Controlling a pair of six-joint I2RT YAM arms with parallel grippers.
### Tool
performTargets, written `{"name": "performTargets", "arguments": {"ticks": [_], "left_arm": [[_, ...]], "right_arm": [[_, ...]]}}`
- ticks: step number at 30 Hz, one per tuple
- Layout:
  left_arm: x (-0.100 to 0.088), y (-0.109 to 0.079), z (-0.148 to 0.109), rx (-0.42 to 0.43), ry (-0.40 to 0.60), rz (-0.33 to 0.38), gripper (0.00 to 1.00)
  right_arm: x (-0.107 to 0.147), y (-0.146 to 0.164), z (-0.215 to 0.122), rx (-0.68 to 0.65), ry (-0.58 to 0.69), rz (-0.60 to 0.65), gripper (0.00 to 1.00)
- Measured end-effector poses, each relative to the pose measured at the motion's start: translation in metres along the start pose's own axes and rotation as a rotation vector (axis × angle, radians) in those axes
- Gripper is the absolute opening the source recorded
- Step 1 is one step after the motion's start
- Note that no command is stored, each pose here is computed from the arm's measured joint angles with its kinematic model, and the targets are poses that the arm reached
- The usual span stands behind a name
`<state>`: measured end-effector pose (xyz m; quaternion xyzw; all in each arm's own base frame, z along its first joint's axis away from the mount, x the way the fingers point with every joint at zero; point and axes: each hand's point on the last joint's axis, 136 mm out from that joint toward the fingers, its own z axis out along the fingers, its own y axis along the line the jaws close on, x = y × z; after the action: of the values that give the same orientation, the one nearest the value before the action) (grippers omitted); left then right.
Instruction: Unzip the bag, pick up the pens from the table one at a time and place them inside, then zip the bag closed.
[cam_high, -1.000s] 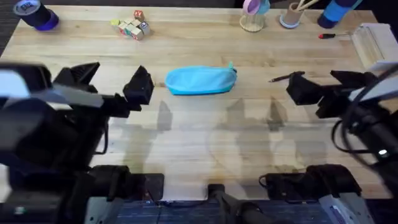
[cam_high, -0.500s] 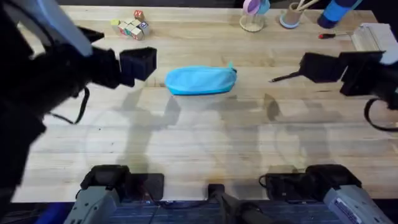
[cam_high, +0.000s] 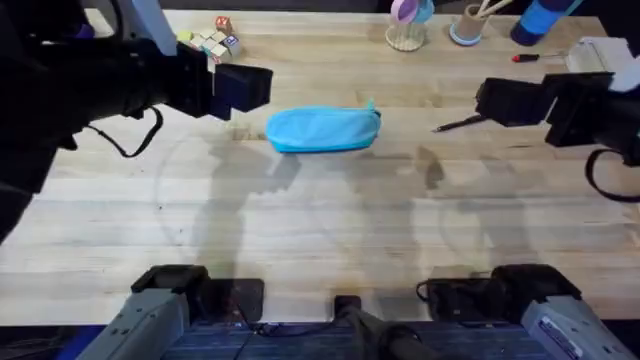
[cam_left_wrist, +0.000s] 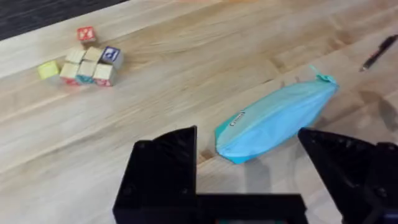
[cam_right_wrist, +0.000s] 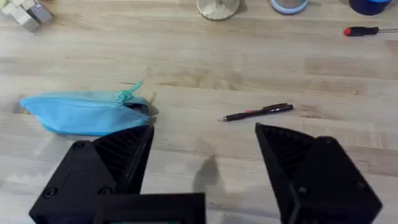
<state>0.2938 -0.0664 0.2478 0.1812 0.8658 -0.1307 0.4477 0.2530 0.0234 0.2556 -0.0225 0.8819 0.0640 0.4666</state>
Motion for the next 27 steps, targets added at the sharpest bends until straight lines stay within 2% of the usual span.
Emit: {"name": "performTargets", "arguments": {"ticks": [3,5,10,16,19,22,27], "left_arm": [[-0.001,-0.010,0.001,0.063,-0.009,0.062,0.993],[0.001,-0.019,0.000,0.115,-0.010,0.129,0.993],[0.025,-0.039,-0.004,0.227,0.052,0.315,0.994],[0.035,-0.045,-0.007,0.278,0.047,0.574,0.994],[0.035,-0.045,-0.006,0.282,0.034,0.673,0.994],[0.035,-0.045,-0.005,0.285,0.025,0.742,0.994],[0.039,-0.044,-0.002,0.299,0.034,0.790,0.994]], "right_arm": [[0.000,0.000,0.000,0.000,0.000,0.000,0.996],[0.000,0.000,0.000,0.000,0.000,0.000,0.996],[0.000,0.000,0.000,0.000,0.000,0.000,0.996],[0.000,0.000,0.000,0.000,0.000,0.000,0.996],[0.000,0.000,0.000,0.000,0.001,0.000,0.995],[0.002,0.000,0.000,0.000,0.010,0.001,0.996],[0.008,0.000,0.000,0.001,0.032,0.004,0.996]]}}
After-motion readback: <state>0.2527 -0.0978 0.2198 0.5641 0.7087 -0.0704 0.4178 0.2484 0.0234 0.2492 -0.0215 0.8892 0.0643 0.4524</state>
